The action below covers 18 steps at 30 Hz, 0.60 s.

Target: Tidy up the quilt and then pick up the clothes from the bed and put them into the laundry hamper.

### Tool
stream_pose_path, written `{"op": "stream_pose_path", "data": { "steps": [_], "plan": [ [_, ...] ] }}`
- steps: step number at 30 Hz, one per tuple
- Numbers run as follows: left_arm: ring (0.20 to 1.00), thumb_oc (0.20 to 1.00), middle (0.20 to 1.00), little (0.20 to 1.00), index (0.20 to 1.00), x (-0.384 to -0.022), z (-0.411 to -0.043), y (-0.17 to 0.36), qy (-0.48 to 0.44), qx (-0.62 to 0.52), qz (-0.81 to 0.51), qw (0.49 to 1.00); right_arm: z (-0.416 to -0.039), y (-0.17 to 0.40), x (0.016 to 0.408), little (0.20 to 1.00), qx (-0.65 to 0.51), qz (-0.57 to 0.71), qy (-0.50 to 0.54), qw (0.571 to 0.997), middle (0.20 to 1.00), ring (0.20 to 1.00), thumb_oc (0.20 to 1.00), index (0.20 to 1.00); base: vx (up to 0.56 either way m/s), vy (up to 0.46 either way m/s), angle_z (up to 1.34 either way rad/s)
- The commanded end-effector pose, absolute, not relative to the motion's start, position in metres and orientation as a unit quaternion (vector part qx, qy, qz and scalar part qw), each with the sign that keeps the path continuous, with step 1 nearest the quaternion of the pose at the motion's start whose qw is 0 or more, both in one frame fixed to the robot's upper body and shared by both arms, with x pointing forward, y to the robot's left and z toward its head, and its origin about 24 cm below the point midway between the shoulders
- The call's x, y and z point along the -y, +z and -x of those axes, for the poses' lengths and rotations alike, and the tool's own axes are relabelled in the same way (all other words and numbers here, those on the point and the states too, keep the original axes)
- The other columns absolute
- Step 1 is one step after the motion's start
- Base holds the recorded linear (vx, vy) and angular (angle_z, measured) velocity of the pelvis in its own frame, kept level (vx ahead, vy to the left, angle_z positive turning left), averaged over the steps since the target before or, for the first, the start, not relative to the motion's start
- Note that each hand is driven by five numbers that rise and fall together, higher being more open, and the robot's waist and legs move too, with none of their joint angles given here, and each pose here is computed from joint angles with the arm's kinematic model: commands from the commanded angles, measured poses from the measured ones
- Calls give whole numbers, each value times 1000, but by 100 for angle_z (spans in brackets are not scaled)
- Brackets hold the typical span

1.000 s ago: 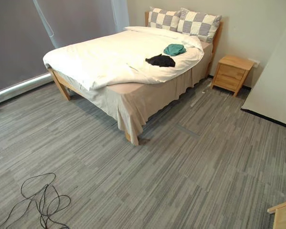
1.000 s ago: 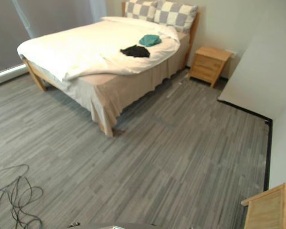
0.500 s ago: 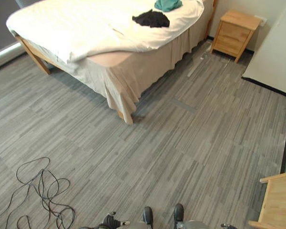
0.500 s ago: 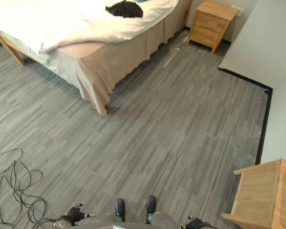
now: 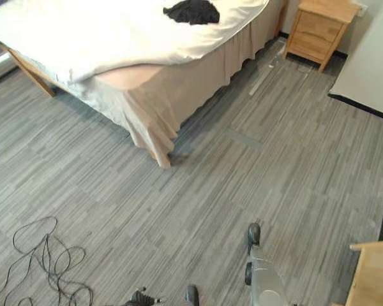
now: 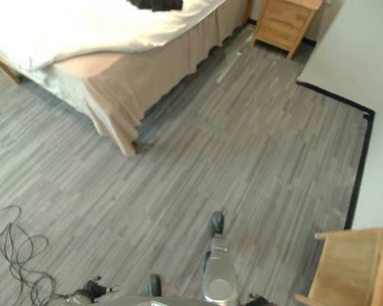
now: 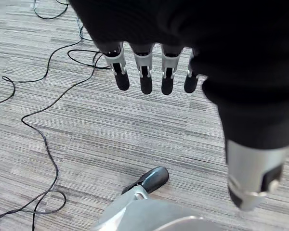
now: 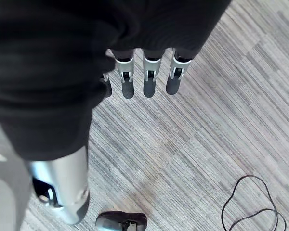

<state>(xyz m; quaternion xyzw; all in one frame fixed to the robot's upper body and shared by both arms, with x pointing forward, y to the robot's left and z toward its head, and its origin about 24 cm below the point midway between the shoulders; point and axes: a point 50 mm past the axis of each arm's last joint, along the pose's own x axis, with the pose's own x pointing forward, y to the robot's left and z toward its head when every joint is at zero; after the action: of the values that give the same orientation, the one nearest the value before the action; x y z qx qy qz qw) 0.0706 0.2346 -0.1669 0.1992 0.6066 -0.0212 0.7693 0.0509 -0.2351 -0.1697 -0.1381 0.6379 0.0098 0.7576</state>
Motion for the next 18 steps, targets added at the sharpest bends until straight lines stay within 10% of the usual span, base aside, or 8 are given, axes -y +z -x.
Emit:
{"op": "stream_pose_path", "data": {
  "steps": [1, 18],
  "plan": [
    [1000, 1000, 1000, 1000, 1000, -232, -97, -162, -27, -571, -211, 793, -59, -163, 258, 1000, -635, 179, 2, 751, 1000, 1000, 1000, 1000, 181, -130, 65],
    [1000, 1000, 1000, 1000, 1000, -243, -102, -158, 11, -562, -193, 804, -97, -159, 244, 1000, -573, 215, 45, 790, 1000, 1000, 1000, 1000, 551, -51, -4]
  ]
}}
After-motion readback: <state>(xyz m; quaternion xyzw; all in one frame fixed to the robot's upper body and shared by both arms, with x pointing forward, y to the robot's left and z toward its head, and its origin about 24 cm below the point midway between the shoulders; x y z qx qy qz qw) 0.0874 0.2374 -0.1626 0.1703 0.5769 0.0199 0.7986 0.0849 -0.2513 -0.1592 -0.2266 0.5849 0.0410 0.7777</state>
